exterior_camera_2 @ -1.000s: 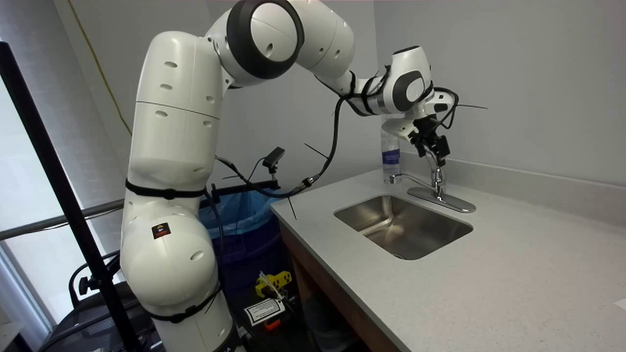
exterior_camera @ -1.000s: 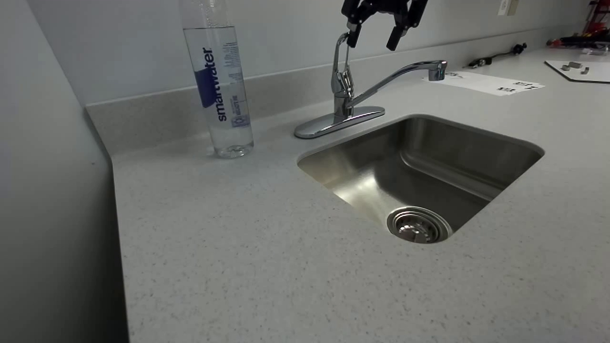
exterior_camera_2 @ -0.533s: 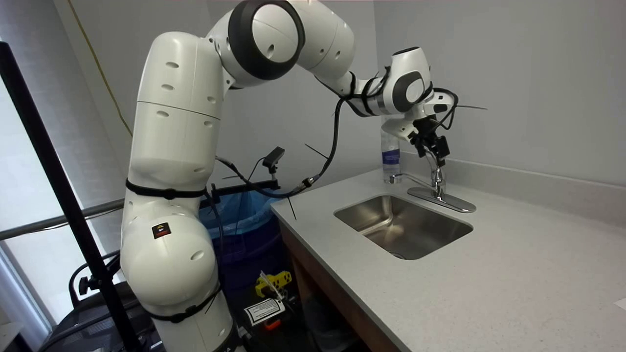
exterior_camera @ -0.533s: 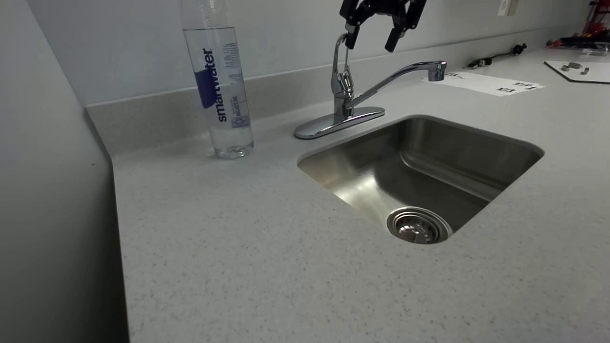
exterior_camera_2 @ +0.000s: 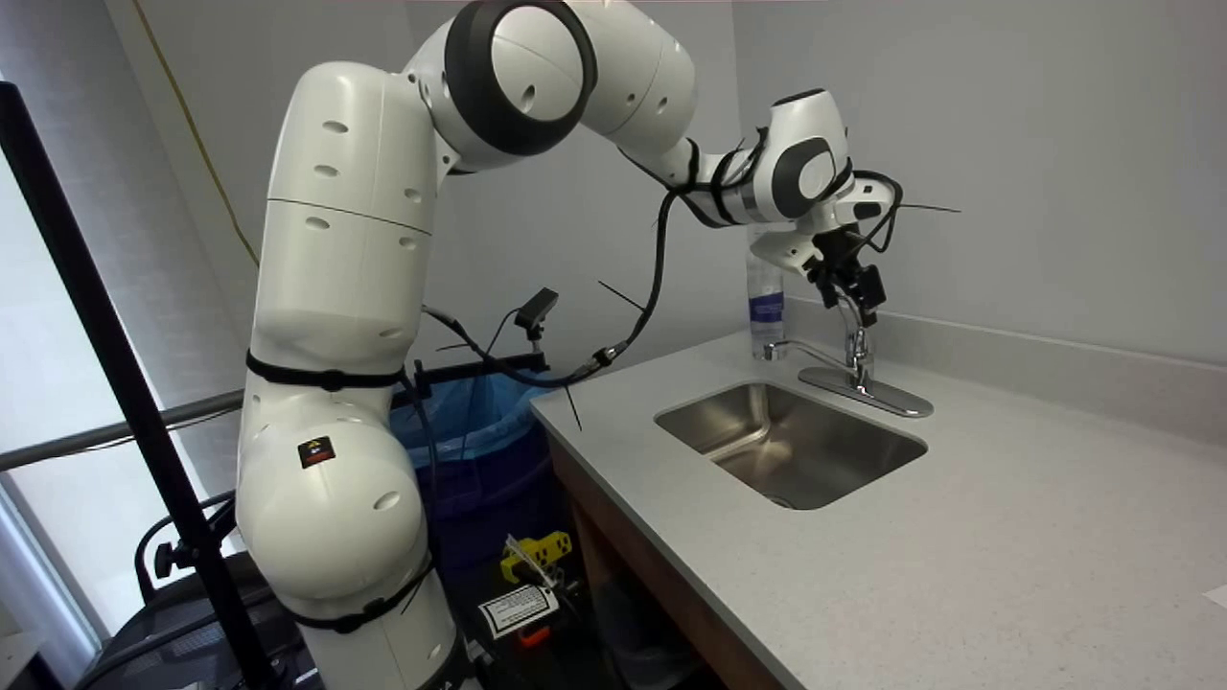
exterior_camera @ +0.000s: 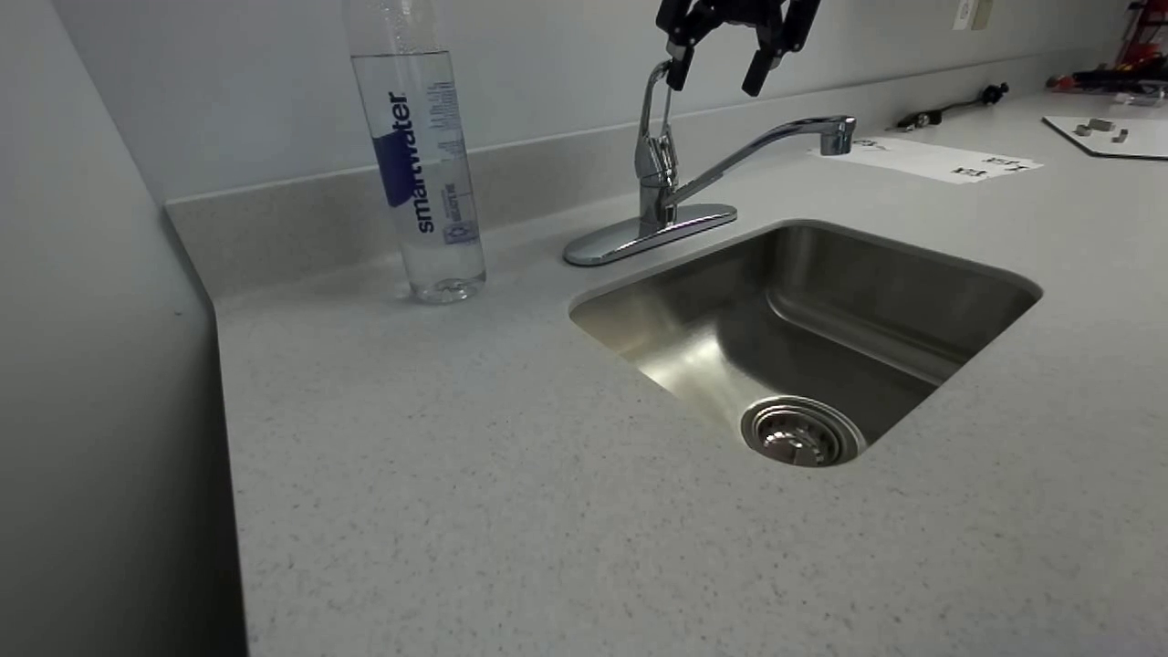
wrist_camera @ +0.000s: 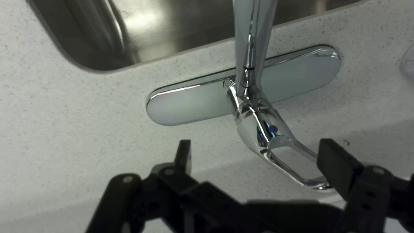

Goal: Turn the tap nozzle from the right to the middle then lift the tap handle

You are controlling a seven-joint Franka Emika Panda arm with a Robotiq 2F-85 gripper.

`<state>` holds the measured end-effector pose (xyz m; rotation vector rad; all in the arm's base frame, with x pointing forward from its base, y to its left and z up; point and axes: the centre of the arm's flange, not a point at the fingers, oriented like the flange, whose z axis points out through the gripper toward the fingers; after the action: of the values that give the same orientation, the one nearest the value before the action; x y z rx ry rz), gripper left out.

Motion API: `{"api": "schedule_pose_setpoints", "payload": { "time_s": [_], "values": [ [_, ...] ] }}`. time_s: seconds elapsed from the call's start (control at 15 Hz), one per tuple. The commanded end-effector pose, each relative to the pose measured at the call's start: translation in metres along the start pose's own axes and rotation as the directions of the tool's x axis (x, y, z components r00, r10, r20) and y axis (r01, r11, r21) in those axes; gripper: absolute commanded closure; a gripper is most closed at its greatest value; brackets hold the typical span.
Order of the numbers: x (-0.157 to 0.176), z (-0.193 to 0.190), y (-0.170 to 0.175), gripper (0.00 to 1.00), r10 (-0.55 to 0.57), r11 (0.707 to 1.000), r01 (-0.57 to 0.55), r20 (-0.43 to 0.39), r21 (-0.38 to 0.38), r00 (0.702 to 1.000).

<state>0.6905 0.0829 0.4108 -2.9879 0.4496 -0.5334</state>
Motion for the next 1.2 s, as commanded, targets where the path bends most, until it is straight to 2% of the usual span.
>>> {"api": "schedule_pose_setpoints", "payload": {
  "time_s": [0.0, 0.33, 0.67, 1.13],
  "values": [
    [0.006, -0.026, 0.018, 0.0, 0.015, 1.0, -0.015, -0.012, 0.019, 1.0],
    [0.003, -0.043, 0.034, 0.0, 0.03, 0.999, -0.029, -0.017, 0.034, 0.999],
    [-0.006, -0.077, 0.052, 0.0, 0.023, 0.998, -0.022, -0.026, 0.056, 0.999],
    [-0.043, -0.115, 0.075, 0.0, -0.041, 0.994, 0.041, -0.003, 0.103, 0.999]
  ]
}}
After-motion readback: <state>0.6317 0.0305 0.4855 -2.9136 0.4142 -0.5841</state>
